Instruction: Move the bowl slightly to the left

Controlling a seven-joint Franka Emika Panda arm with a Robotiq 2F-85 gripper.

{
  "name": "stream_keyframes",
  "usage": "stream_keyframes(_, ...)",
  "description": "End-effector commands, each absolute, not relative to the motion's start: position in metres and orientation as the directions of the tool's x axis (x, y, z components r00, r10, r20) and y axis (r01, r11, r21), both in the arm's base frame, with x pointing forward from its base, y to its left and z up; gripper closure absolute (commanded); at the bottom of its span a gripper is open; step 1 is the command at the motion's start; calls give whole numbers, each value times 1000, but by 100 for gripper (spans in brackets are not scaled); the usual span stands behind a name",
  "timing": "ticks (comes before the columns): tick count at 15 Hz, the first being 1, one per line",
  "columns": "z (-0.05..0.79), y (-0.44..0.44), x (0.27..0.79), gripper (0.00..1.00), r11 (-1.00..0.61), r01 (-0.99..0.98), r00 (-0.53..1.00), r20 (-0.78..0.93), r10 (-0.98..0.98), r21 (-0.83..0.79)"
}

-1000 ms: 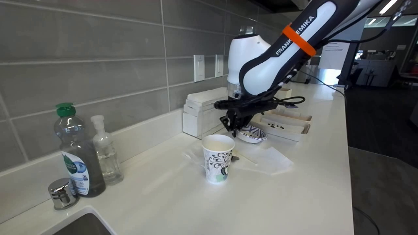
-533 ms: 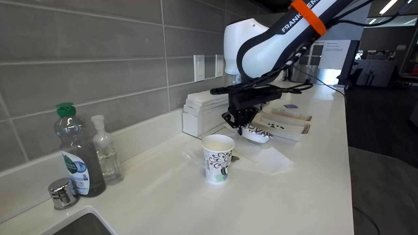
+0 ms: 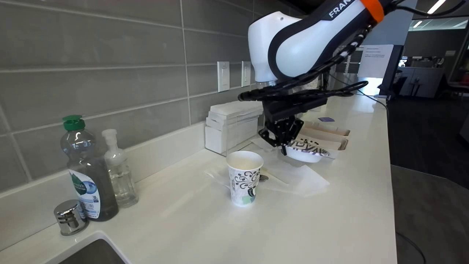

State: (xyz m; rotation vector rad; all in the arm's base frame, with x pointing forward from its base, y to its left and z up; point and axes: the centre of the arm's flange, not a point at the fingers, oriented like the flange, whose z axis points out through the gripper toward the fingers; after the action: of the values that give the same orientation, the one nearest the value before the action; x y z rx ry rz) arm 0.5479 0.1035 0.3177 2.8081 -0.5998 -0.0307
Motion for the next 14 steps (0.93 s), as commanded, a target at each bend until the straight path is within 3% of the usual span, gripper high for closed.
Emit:
stream_keyframes(1,324,97,512,99,-800,-480,870,76,-488,359)
stream_keyframes(6,336,94,474,99,-823,-468,881,103,-461,322)
stream_keyframes(7,327,96,503,96,-802,-487,866,69,-496,346)
stream_keyframes(14,328,121,482,99,-846,-415,904,47,-425,335)
